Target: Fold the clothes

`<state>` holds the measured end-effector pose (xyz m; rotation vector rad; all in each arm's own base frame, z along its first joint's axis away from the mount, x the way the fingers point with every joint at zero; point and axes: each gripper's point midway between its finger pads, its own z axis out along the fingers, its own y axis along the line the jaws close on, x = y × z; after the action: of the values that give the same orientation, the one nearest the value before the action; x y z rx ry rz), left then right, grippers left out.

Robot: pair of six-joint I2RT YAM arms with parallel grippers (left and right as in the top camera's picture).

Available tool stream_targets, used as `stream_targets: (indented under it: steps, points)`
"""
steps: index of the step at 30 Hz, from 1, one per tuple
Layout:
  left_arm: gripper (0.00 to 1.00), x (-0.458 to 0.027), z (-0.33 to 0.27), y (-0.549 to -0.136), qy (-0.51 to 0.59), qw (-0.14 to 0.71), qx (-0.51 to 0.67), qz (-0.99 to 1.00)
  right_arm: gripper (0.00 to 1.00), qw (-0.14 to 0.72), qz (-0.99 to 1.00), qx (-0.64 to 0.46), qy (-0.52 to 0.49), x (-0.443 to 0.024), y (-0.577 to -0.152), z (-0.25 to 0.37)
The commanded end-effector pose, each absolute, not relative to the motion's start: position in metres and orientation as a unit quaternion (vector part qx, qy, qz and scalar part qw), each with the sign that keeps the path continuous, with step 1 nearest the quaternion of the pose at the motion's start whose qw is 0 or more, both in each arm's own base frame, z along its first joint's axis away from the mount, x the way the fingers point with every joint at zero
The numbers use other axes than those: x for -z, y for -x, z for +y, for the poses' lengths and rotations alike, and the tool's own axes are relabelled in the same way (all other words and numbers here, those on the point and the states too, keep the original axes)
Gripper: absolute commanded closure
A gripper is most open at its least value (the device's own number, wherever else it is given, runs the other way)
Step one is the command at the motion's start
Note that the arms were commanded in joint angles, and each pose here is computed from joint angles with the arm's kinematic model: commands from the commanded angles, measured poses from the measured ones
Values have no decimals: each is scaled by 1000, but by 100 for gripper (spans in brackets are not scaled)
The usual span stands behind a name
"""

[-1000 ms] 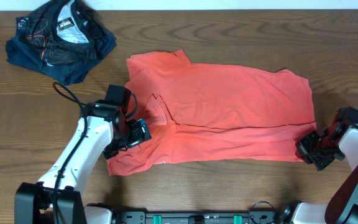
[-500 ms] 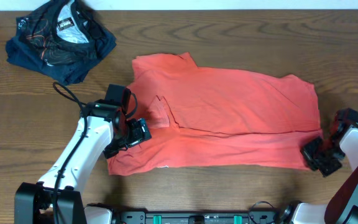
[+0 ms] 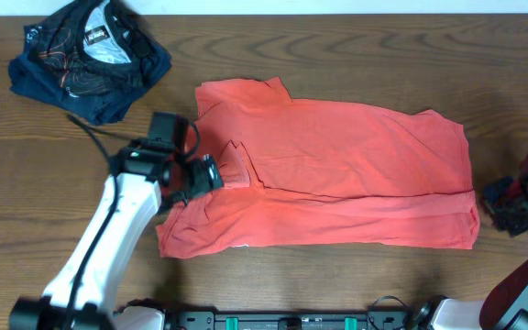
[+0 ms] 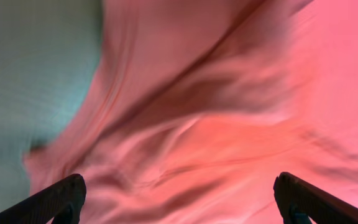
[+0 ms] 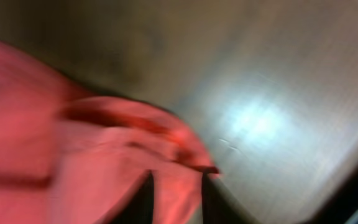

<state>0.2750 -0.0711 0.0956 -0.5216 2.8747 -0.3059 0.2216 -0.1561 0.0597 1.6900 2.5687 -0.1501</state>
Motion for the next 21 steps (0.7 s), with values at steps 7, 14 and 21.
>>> stream_targets:
  steps: [7, 14, 21]
  points:
    - [2, -229, -85, -383, 88, 345, 158, 921, 1, 146, 913, -177, -337, -117, -320, -91]
    - [2, -218, -64, -466, 65, 324, 117, 936, 1, 137, 941, -165, -260, -118, -327, -56]
    - [2, -150, -54, -522, 58, 252, 133, 957, 1, 120, 954, -154, -229, -115, -325, -35]
